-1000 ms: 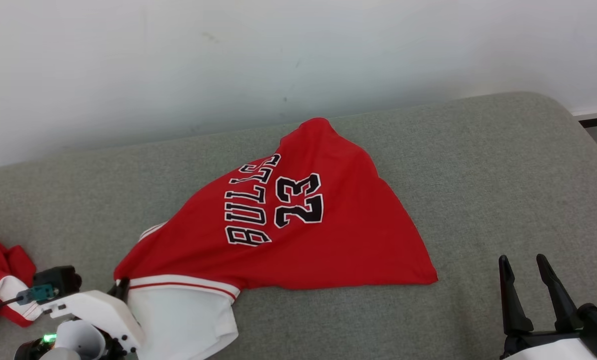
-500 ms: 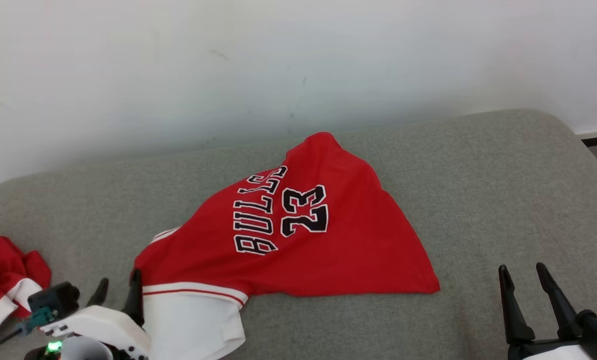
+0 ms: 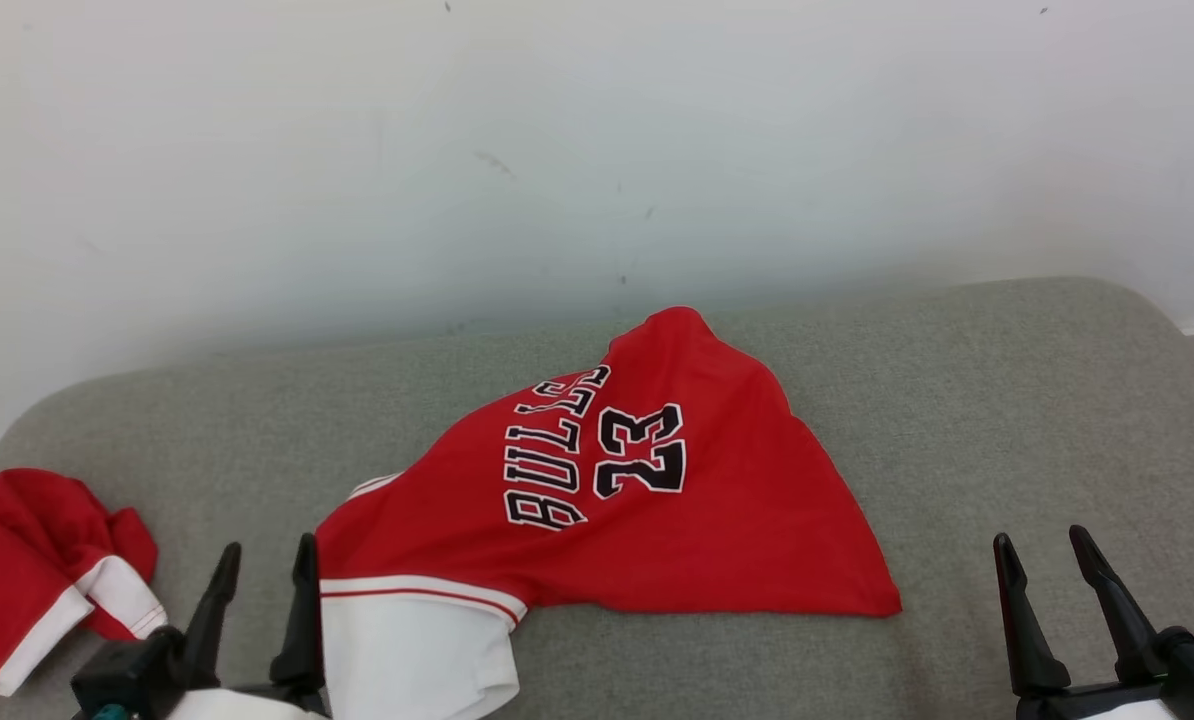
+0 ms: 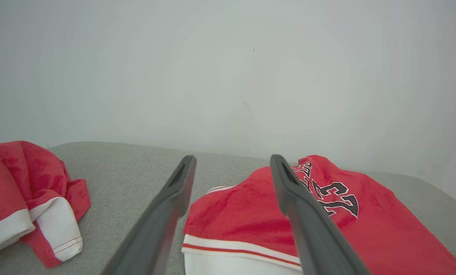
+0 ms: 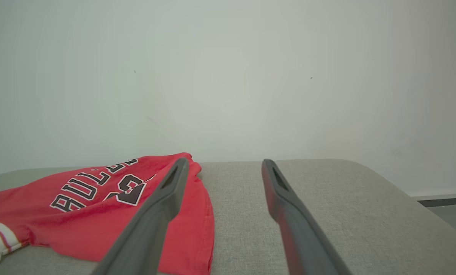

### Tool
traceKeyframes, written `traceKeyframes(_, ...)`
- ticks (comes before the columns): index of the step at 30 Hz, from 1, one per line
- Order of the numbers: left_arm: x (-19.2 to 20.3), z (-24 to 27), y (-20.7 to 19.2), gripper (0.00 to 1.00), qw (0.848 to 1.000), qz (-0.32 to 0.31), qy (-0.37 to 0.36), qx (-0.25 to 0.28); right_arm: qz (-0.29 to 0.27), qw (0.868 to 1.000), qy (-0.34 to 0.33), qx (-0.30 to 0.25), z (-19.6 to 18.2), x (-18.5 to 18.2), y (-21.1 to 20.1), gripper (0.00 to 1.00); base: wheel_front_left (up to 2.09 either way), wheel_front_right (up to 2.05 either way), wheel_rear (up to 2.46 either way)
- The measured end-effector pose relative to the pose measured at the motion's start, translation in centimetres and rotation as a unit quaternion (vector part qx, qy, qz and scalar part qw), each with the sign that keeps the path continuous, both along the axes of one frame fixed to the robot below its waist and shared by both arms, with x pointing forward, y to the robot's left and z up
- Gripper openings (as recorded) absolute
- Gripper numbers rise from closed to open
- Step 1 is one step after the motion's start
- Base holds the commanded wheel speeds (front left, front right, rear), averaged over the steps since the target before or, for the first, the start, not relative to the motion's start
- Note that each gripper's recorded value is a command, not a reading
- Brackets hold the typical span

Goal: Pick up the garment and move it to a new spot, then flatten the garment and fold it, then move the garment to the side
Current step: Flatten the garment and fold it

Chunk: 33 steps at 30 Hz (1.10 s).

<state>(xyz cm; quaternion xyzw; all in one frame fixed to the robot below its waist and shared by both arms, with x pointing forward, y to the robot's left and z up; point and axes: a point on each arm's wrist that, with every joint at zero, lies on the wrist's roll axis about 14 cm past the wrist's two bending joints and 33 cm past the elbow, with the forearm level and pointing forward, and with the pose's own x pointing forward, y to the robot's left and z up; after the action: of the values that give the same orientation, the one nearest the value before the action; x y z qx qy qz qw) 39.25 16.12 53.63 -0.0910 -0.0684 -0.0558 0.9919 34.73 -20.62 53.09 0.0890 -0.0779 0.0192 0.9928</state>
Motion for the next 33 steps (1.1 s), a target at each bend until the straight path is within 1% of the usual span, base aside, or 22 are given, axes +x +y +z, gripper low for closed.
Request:
traceKeyframes(6,-1.8,1.0,-0.1,1.00,1.000,0.005,-0.025,0.012,0.019,1.000,-0.021,-0.011,1.2,-0.4,1.4,1.00,0.00,0.00,0.00)
traceKeyframes(8,-2.2,1.5,-0.3,1.00,0.999,0.005,-0.033,0.004,0.022,0.999,-0.023,-0.013,1.3,-0.6,1.8,1.00,0.00,0.00,0.00)
traceKeyframes(12,-3.3,-0.6,-0.7,1.00,1.000,0.002,-0.004,-0.001,0.025,0.999,-0.015,-0.014,0.7,-1.0,2.2,1.00,0.00,0.00,0.00)
traceKeyframes(33,-2.9,-0.8,-1.4,1.00,1.000,-0.008,-0.004,-0.006,0.025,0.999,-0.008,-0.021,0.3,-1.1,2.0,1.00,0.00,0.00,0.00)
